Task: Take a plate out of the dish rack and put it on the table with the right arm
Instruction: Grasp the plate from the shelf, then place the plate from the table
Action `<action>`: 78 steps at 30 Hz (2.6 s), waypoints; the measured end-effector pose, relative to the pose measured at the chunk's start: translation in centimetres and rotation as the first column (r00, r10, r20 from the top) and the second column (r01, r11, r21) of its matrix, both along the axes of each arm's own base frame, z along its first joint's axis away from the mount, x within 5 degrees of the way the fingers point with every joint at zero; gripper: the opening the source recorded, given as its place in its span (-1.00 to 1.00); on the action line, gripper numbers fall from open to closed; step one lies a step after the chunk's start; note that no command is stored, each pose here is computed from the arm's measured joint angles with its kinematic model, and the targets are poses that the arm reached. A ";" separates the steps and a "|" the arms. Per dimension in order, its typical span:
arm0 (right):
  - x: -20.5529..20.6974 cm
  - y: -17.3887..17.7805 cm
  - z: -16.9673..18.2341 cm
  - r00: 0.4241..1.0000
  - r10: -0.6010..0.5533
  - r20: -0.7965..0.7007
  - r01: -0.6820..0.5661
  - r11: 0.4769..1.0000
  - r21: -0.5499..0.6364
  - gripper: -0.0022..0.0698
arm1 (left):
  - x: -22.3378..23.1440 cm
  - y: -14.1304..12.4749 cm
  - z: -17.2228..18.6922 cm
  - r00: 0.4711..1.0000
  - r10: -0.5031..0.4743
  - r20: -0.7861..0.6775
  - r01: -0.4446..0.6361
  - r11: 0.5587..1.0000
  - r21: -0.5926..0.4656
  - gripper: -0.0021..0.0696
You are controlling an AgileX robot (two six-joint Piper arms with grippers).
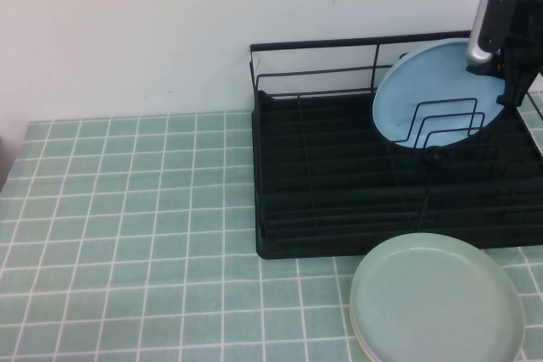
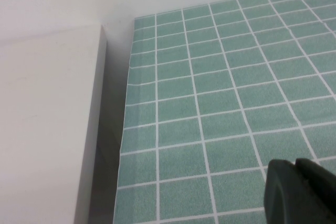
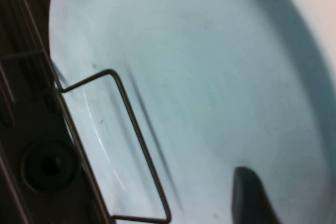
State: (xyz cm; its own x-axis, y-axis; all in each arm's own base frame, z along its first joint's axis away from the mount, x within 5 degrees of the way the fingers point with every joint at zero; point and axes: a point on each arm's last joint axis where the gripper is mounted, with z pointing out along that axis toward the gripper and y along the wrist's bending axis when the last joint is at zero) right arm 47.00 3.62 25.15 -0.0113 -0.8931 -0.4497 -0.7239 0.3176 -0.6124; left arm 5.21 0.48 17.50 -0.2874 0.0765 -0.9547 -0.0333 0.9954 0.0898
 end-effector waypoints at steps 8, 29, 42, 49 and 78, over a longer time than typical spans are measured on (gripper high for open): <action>0.1 -0.1 0.1 1.000 0.000 0.016 0.000 1.000 -0.009 -0.69 | 0.0 0.0 0.0 1.000 0.000 0.000 0.000 1.000 0.000 -0.95; -3.1 0.1 7.9 0.988 0.033 0.148 -0.032 0.999 -0.008 -0.72 | 0.0 0.0 0.0 1.000 0.000 0.000 0.000 1.000 0.000 -0.95; -13.5 -0.5 18.8 0.958 -0.284 0.047 0.259 0.920 0.294 -0.72 | 0.0 0.0 0.0 1.000 0.000 0.000 0.000 1.000 0.000 -0.95; -22.1 0.1 17.7 0.841 -0.475 -0.260 0.539 0.684 0.493 -0.72 | 0.0 0.0 0.0 1.000 0.000 0.000 0.000 1.000 0.000 -0.95; -26.8 2.4 -2.2 0.409 -0.338 -0.848 0.857 0.462 0.229 -0.72 | 0.0 0.0 0.0 1.000 0.000 0.000 0.000 1.000 0.000 -0.95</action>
State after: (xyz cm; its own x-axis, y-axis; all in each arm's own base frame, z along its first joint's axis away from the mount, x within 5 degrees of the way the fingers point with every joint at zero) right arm 20.20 6.06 22.93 -0.9114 -0.0404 -0.4096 -0.2165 0.8934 0.3937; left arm 5.21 0.48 17.50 -0.2874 0.0765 -0.9547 -0.0333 0.9954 0.0898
